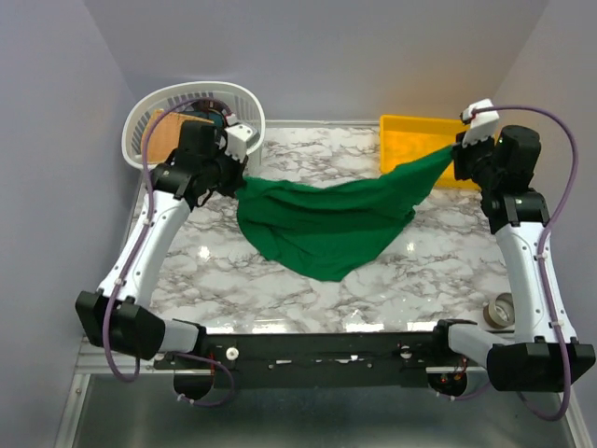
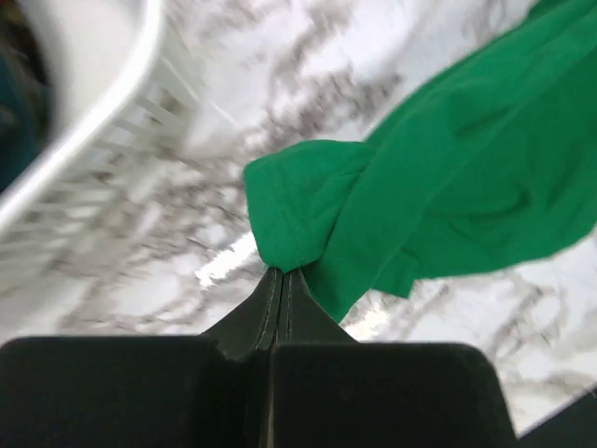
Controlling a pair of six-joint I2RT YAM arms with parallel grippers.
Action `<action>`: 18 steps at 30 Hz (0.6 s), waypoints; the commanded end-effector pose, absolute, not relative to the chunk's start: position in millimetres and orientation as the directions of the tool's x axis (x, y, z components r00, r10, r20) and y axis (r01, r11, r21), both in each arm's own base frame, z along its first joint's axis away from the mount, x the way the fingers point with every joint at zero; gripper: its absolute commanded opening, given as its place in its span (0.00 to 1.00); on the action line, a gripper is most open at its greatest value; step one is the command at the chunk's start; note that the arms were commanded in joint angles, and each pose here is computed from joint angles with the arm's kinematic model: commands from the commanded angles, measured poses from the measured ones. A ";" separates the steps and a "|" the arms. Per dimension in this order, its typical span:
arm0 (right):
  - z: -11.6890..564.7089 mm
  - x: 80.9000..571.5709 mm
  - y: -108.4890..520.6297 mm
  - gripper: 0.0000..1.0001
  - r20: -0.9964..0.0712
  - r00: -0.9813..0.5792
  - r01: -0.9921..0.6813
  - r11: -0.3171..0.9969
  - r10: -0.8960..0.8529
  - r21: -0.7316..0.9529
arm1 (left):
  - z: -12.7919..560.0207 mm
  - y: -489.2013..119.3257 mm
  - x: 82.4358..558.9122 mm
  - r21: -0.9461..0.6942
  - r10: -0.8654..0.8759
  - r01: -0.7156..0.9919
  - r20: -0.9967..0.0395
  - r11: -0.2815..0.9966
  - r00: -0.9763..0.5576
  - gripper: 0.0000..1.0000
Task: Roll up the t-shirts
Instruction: Flatten out the T-shirt at the center of the board.
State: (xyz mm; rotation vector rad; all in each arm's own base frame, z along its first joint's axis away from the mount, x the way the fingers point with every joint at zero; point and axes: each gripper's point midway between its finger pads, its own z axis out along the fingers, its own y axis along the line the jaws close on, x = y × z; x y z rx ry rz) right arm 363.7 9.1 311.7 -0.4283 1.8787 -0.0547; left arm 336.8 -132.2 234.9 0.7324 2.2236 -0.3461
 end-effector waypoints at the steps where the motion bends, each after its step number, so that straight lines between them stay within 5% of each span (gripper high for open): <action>1: 413.5 393.1 -26.8 0.00 -0.960 -0.054 0.004 0.961 -0.274 -0.275 | 347.3 -91.1 373.9 0.251 0.362 0.390 -0.900 0.886 -0.243 0.00; 9: 557.2 416.7 -43.5 0.00 -0.936 0.230 0.132 0.961 -0.268 -0.243 | 495.9 -45.9 386.7 0.333 0.329 0.022 -0.939 0.943 0.100 0.00; 18: 676.3 349.0 -56.8 0.00 -0.778 0.441 0.325 0.888 -0.447 -0.326 | 610.4 -15.6 348.9 0.308 0.362 -0.200 -0.863 0.930 0.354 0.00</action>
